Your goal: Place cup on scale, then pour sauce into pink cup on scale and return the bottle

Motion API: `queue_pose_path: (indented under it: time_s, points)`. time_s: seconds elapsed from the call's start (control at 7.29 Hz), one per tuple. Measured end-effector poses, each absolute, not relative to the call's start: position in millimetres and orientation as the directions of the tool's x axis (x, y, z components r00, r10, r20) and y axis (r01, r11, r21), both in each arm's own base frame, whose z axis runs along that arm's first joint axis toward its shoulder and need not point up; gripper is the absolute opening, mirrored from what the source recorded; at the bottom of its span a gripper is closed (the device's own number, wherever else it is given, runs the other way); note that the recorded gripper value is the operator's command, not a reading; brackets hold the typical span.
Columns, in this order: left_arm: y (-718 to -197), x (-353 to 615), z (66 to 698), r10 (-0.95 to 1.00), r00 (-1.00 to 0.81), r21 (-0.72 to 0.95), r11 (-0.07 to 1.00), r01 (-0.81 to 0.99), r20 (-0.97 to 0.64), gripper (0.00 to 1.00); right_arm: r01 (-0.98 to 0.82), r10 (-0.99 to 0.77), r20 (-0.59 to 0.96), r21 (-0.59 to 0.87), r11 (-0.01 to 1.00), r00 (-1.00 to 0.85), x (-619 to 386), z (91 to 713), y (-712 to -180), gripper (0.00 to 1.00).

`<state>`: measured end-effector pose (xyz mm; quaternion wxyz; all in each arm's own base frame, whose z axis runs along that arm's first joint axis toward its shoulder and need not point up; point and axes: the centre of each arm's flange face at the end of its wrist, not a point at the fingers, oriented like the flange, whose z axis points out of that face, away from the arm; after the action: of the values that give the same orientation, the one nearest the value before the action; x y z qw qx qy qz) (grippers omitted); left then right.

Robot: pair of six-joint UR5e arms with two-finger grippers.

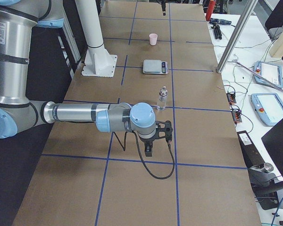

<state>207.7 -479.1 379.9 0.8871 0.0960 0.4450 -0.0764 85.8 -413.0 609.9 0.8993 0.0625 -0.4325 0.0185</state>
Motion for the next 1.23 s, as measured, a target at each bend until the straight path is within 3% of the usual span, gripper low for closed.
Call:
queue_pose_path:
  time_s: [0.41, 1.23]
  points:
    - [-445.0, 290.3, 384.8, -0.183, 0.585, 0.003, 0.953, 0.302, -0.790, 1.00, -0.093, -0.033, 0.778, 0.117, 0.989, 0.628, 86.3, 604.8, -417.1, 1.00]
    - [-425.6, 335.5, 405.0, -0.159, 0.637, 0.021, 0.964, 0.265, -0.754, 1.00, -0.096, -0.048, 0.781, 0.137, 0.986, 0.622, 86.7, 590.1, -432.1, 1.00]
